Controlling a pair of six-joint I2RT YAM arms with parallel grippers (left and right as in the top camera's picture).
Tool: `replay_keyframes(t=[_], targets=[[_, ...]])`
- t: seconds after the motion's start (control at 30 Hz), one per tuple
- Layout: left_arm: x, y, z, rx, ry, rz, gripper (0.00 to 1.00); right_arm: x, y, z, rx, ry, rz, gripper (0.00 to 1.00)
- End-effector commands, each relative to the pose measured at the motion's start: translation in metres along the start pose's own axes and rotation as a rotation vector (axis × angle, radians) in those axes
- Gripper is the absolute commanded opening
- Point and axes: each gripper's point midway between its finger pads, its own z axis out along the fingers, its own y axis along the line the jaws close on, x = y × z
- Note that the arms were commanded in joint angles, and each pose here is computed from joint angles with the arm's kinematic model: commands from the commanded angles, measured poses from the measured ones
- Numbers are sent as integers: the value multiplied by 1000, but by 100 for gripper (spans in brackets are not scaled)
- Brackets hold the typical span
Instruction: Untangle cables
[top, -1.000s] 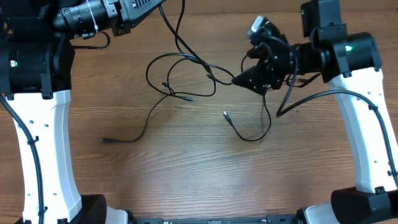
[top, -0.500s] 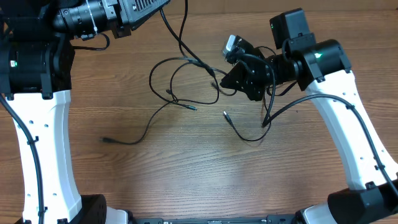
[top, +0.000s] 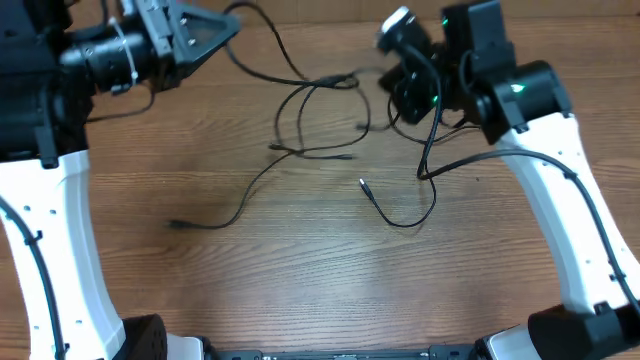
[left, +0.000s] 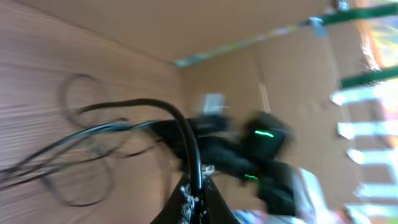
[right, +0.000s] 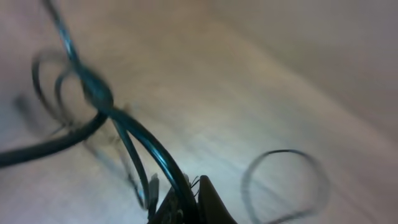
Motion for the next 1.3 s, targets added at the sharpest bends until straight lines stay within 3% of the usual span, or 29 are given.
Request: replay_keyframes(t=[0.0,0.3,0.63,0.83,1.13,1.27], targets=[[-1,16,-16,-145,-77,156,4,-52,-24,-82,215,-194,104,4],[-1,85,-38,-528,-130,110,4,-121,-18,-178,249,-492,168,4],[9,140,-14,-764,-40,111,4,-149,-6,-216,195,-643,199,4],[12,218,-21,-1090,-10,31,4,-135,-36,-226,269,-631,261,4],[21,273,-12,-1164,28,-11,4,-71,-121,-278,520,-577,415,4],[11,279,-16,-1206,-14,15,4,-55,-123,-312,553,-607,427,4]])
